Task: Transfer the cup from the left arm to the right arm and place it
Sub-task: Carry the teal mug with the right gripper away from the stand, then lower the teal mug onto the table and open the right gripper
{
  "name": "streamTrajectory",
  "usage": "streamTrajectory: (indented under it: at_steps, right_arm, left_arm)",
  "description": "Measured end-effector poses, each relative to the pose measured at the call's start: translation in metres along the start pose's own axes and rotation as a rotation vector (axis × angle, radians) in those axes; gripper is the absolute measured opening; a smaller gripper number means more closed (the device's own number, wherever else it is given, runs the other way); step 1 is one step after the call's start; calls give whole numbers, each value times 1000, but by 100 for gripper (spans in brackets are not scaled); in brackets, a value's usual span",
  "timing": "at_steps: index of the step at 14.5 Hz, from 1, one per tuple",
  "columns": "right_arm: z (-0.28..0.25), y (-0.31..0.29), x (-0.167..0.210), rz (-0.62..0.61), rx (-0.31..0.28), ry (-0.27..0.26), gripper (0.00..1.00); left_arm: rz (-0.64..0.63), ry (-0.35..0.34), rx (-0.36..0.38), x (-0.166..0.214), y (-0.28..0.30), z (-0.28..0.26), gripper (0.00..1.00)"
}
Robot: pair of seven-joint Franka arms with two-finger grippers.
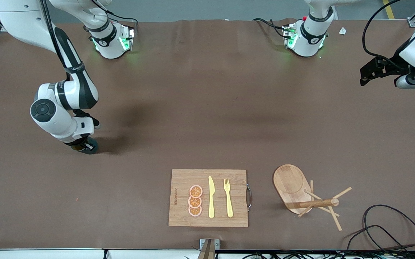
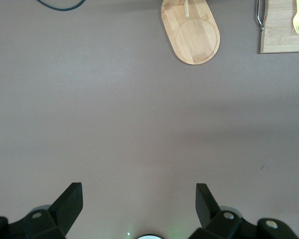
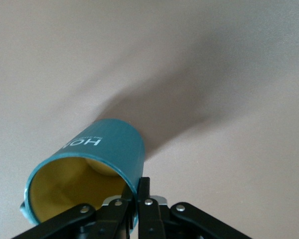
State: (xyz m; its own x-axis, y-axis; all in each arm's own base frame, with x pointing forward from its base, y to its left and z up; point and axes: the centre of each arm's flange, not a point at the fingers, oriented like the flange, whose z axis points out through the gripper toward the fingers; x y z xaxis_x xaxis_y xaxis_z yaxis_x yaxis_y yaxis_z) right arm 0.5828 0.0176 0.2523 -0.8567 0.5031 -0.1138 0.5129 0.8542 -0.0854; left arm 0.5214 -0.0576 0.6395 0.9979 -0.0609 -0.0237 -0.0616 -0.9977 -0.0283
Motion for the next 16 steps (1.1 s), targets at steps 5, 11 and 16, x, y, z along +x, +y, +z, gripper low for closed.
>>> streamTrajectory:
  at_steps: [5, 11, 16]
  right_arm:
    - [1, -4, -2, 15, 0, 9, 59]
    - [-23, -10, -9, 207, 68, 129, 100]
    - [-107, 5, -34, 512, 115, 136, 100]
  left_arm:
    - [0, 2, 0, 0, 0, -1, 100]
    - [0, 8, 0, 0, 0, -4, 100]
    - [-1, 13, 0, -1, -1, -6, 100]
